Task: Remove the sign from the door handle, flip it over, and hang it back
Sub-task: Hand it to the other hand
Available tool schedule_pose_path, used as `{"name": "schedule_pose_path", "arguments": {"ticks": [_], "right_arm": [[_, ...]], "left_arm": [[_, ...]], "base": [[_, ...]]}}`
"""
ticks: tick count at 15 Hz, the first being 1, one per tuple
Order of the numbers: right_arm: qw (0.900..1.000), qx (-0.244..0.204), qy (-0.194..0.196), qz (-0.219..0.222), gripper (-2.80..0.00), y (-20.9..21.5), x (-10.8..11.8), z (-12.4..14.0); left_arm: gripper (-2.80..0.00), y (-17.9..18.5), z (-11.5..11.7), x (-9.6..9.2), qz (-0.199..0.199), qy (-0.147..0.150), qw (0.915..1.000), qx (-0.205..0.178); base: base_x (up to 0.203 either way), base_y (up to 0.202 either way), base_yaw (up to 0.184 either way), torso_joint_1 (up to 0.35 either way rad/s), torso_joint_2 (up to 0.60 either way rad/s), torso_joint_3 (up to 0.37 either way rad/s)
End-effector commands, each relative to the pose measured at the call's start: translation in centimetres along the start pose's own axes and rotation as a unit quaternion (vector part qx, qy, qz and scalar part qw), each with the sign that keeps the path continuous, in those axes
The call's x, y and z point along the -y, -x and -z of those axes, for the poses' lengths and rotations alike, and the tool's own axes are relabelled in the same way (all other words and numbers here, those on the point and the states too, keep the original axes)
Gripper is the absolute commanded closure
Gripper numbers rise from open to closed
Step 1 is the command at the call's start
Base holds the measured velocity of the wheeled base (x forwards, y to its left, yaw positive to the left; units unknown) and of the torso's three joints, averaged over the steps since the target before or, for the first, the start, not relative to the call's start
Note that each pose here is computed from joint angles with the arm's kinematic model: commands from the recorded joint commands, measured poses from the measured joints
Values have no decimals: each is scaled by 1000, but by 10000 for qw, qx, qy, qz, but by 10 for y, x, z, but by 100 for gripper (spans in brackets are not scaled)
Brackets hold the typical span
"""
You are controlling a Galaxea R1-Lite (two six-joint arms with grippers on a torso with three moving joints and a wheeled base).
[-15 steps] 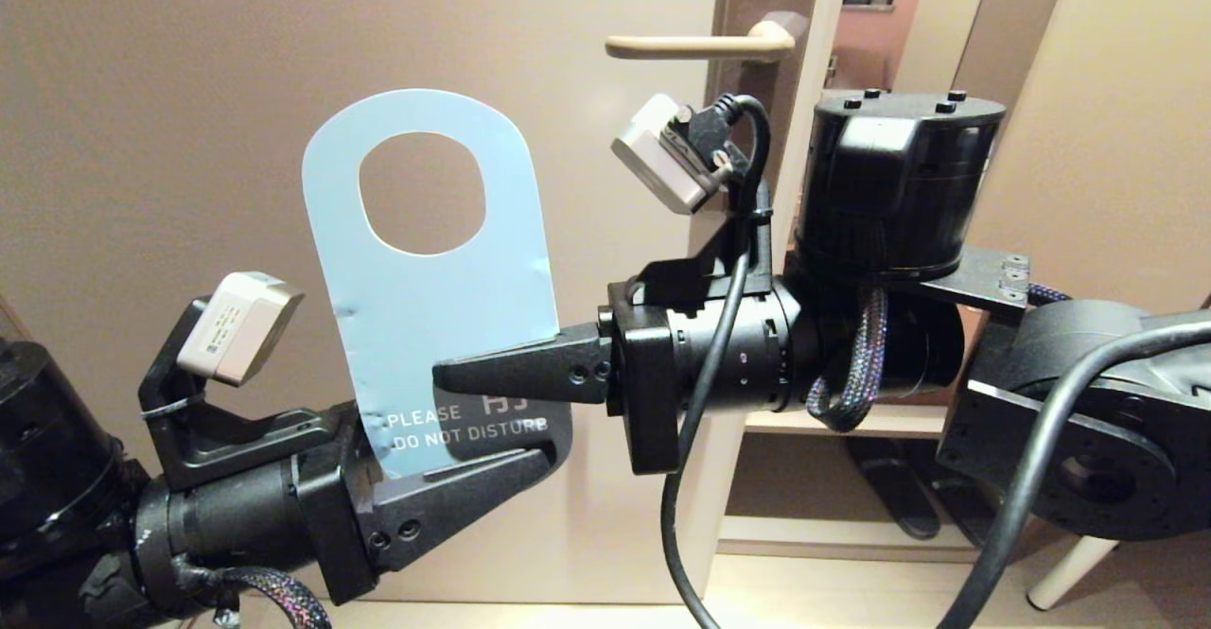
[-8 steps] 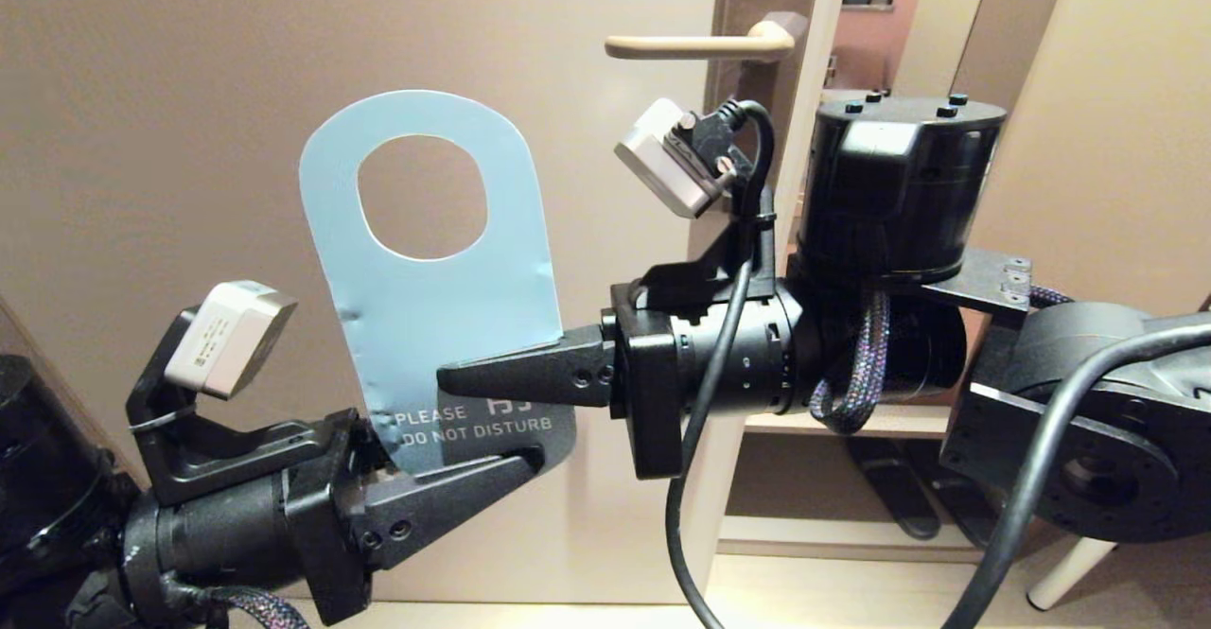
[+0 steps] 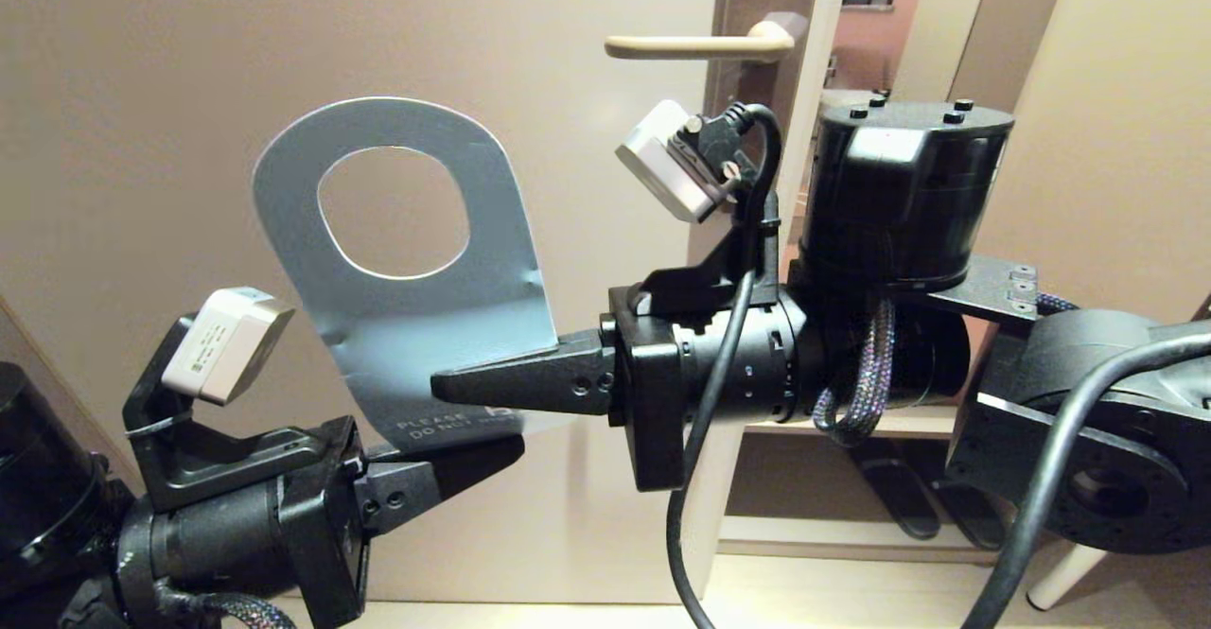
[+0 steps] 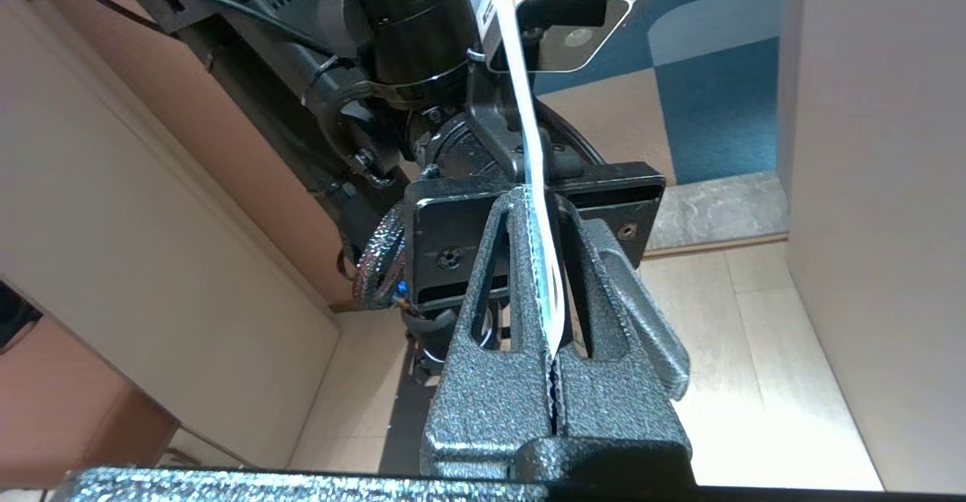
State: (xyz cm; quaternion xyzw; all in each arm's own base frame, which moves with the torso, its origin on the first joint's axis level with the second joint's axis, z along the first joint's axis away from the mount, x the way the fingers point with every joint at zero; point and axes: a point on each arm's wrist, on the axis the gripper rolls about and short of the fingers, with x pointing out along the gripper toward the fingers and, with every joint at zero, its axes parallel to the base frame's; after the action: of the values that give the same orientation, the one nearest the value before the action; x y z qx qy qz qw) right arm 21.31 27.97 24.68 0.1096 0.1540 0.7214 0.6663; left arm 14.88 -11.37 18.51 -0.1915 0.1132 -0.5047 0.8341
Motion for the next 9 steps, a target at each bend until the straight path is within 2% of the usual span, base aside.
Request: {"name": "schedule_pose_path", "arguments": {"ticks": [1,9], "right_arm": [[10000,-43,-36,-43,0,-2,0,2],[10000,-58,-60,-37,0,-3,1,3]], "left_arm": [[0,0,-2,1,40,-20,10000,53],[0,2,-2,3,62,-42,9999,88]], "base": [[0,0,0,0,0,0],[0,0,0,0,0,0]]}}
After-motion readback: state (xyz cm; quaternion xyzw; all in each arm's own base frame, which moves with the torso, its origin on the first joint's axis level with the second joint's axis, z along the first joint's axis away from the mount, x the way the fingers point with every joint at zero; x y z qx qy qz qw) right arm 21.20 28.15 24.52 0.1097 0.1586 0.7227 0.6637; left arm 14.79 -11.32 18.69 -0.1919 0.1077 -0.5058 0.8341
